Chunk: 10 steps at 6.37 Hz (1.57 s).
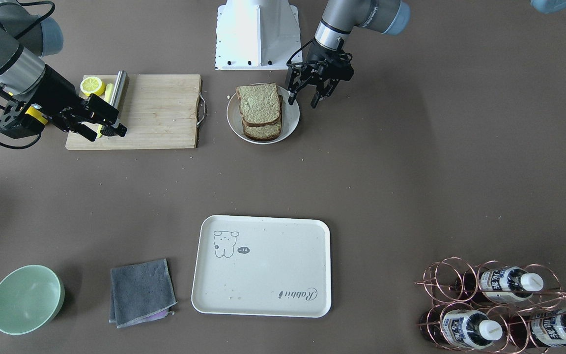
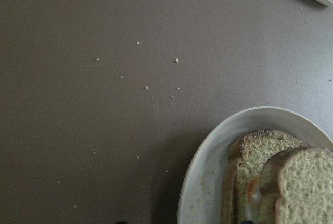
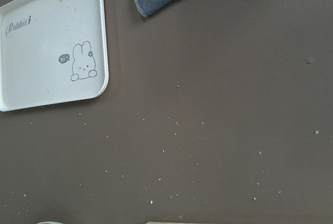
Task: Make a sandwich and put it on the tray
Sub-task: 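Move the left gripper to the plate rim while the right arm retracts, then grip the plate rim with the left gripper and carry it onto the tray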
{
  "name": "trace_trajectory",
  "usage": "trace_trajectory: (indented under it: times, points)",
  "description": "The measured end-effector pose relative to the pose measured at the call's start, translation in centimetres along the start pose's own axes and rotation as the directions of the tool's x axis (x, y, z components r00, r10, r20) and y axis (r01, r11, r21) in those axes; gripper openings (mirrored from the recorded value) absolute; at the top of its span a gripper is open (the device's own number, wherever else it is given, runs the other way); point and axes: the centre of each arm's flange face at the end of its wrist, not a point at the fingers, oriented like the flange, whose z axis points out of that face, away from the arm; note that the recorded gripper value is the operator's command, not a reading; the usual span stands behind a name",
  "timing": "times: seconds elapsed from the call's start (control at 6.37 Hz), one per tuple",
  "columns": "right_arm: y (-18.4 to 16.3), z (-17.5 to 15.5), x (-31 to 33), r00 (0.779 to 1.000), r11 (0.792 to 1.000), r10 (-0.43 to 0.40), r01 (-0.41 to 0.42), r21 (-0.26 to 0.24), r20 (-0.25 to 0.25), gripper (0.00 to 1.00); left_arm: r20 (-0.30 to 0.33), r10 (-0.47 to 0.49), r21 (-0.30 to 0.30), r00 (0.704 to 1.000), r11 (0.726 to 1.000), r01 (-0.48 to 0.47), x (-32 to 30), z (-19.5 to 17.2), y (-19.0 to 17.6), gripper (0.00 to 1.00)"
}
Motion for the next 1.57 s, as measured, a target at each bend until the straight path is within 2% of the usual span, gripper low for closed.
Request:
trace_trajectory:
  times: [0.16, 0.31, 0.47, 1.1, 1.57]
  points:
    - [0.0, 0.0, 0.0, 1.000, 1.000, 0.000, 0.000, 0.004, -0.001, 0.99, 0.005, -0.007, 0.001, 1.000, 1.000, 0.007, 0.2, 0.6, 0.5, 0.45]
    - [-0.1, 0.0, 0.1, 1.000, 1.000, 0.001, -0.001, 0.010, -0.003, 0.99, 0.010, -0.011, 0.002, 1.000, 1.000, 0.011, 0.4, 1.3, 0.8, 0.31]
    - [-0.1, 0.1, 0.1, 1.000, 1.000, 0.002, -0.002, 0.012, -0.005, 0.99, 0.012, -0.012, 0.003, 1.000, 1.000, 0.012, 0.5, 1.6, 0.9, 0.00]
    - [-0.1, 0.1, 0.3, 1.000, 1.000, 0.003, -0.003, 0.015, -0.008, 0.99, 0.000, -0.017, -0.004, 1.000, 1.000, 0.017, 1.3, 1.2, 0.4, 0.00]
    - [0.0, 0.0, 0.4, 1.000, 1.000, 0.003, -0.003, 0.016, -0.007, 0.99, -0.012, -0.083, -0.026, 0.996, 0.996, 0.083, 3.3, -0.6, -4.7, 0.00]
